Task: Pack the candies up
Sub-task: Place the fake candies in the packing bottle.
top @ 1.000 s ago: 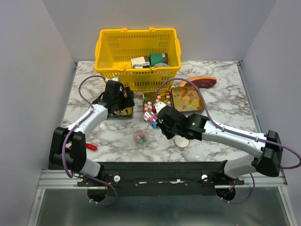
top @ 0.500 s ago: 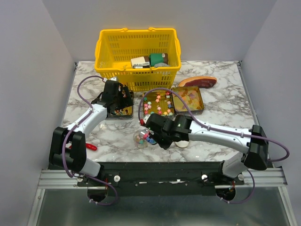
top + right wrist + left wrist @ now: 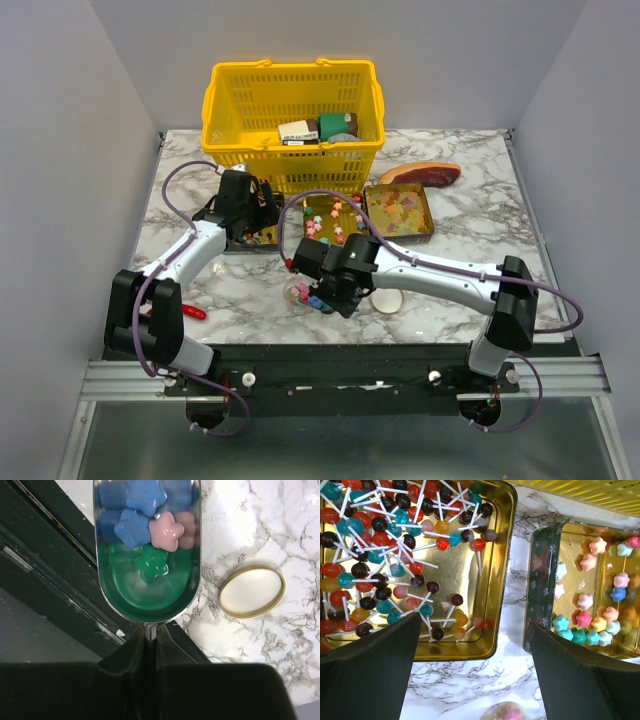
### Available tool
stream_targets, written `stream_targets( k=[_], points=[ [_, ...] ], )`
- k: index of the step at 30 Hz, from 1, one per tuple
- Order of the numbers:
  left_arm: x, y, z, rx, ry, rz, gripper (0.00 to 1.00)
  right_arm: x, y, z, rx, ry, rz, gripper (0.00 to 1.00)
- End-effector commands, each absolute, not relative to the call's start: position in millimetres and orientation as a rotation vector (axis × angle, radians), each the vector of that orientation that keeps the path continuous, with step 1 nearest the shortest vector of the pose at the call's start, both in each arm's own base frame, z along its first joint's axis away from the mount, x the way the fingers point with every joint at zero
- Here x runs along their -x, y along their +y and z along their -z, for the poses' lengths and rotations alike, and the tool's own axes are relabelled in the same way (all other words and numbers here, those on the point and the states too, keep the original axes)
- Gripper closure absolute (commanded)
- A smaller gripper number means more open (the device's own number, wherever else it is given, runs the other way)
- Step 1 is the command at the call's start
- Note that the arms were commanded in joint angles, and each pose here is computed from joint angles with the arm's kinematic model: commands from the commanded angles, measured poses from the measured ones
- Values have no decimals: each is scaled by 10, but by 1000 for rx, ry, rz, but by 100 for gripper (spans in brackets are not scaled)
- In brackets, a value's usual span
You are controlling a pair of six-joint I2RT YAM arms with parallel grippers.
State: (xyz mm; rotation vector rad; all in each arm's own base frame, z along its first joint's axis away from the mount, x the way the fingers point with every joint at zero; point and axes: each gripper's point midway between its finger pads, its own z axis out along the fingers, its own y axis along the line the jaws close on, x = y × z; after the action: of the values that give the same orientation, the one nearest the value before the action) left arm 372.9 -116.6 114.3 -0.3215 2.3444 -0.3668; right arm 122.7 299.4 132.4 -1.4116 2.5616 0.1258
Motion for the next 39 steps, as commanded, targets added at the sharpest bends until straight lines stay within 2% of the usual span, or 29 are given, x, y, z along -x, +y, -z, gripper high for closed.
stream_targets(
  k=[1, 14, 20, 29, 33, 34, 37, 39],
  points=[
    [-3741, -1105, -1197, 340, 2323, 356, 1, -1108, 2822, -1341, 1475, 2645, -31, 99],
    [-3740, -959, -1267, 383, 2289, 288, 1, -1084, 2777, -1420, 1437, 2708, 26, 99],
    [-3693, -477, -1370, 520, 2224, 76, 1, -1125, 2778, -1557, 1389, 2688, 24, 99],
    [-3691, 4, -1399, 673, 2202, 66, 2, -1304, 2900, -1719, 1239, 2669, -14, 99],
    [-3775, -59, -1278, 676, 2246, 148, 12, -1496, 3060, -1820, 1129, 2654, -88, 99],
    [-3779, -74, -1231, 678, 2263, 152, 20, -1549, 3127, -1891, 1103, 2638, -122, 99],
    [-3783, 38, -1052, 736, 2308, 120, 32, -1730, 3288, -2030, 1038, 2618, -202, 99],
    [-3787, 70, -940, 764, 2329, 107, 36, -1837, 3336, -2092, 1006, 2607, -233, 99]
  ],
)
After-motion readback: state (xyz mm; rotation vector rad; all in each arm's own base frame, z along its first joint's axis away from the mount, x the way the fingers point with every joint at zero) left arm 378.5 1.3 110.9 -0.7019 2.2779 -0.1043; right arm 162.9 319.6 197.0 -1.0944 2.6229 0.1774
